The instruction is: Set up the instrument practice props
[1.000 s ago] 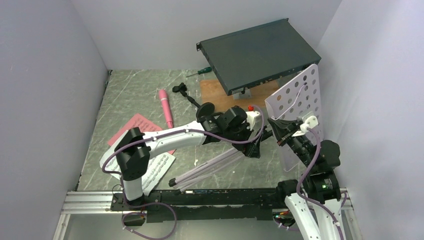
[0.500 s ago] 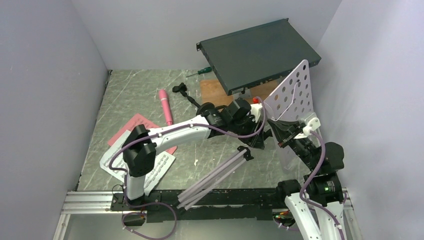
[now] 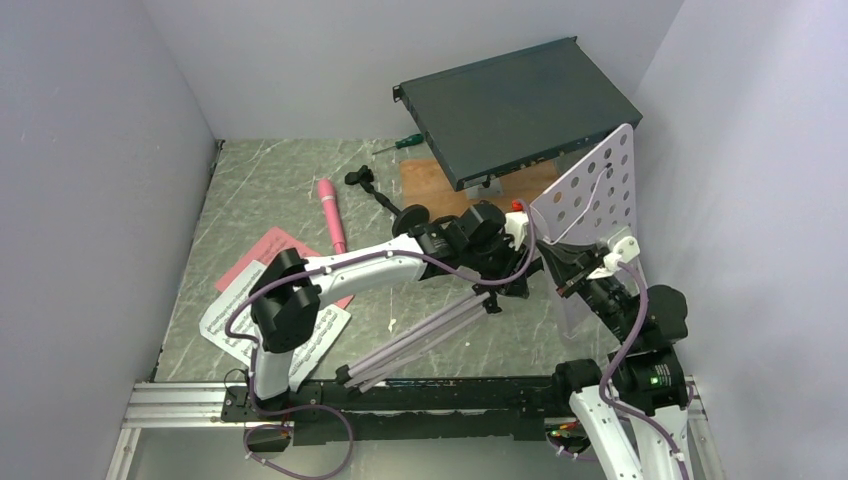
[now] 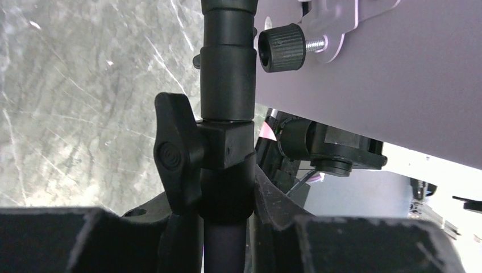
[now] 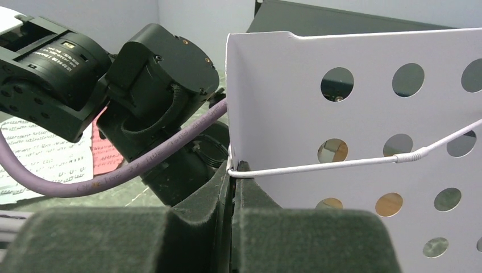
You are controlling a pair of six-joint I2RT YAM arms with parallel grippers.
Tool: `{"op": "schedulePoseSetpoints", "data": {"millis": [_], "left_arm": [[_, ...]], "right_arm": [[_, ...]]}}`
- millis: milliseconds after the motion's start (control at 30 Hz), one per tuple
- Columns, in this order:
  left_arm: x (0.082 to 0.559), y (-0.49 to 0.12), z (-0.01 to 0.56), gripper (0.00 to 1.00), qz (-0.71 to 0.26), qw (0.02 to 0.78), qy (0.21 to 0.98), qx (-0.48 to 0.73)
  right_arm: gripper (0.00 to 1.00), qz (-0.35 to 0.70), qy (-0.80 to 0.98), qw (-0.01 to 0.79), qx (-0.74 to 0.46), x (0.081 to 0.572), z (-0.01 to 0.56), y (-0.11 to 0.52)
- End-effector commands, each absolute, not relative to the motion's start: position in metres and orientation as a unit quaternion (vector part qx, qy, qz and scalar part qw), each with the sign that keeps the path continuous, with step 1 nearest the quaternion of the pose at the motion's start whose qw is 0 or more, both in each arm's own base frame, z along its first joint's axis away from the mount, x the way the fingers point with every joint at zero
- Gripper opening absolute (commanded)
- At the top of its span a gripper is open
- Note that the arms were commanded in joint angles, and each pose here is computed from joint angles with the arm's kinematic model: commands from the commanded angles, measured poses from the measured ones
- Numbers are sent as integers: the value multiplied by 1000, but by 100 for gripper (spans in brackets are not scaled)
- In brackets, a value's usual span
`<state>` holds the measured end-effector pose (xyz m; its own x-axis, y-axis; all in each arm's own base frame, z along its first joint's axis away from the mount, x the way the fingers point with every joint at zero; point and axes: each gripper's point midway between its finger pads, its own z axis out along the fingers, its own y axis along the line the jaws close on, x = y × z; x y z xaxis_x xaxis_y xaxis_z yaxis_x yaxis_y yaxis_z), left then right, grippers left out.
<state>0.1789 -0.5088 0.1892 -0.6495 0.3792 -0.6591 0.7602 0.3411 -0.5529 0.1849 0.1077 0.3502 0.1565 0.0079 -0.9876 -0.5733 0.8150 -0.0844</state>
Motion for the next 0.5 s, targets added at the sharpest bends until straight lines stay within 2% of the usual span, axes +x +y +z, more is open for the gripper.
{"op": "schedulePoseSetpoints", "data": {"millis": [0, 33, 67, 133, 200, 300, 467], "left_arm": [[197, -511, 234, 0, -457, 321, 726, 401], [196, -511, 242, 0, -462, 332, 715, 407], [197, -511, 249, 0, -466, 343, 705, 410], [197, -510, 263, 0, -472, 361, 690, 413], [198, -509, 276, 0, -474, 374, 682, 413], [194, -506, 300, 0, -487, 388, 662, 417], [186, -497, 341, 0, -506, 422, 624, 421]], "right_arm": [[0, 167, 434, 854, -235, 132, 475, 98], [3, 168, 441, 851, -232, 133, 472, 97], [12, 168, 445, 850, -227, 133, 471, 96], [37, 170, 453, 849, -212, 133, 471, 92], [50, 177, 458, 848, -198, 131, 471, 90], [66, 181, 462, 848, -190, 123, 472, 88], [82, 192, 456, 854, -158, 104, 488, 79]]}}
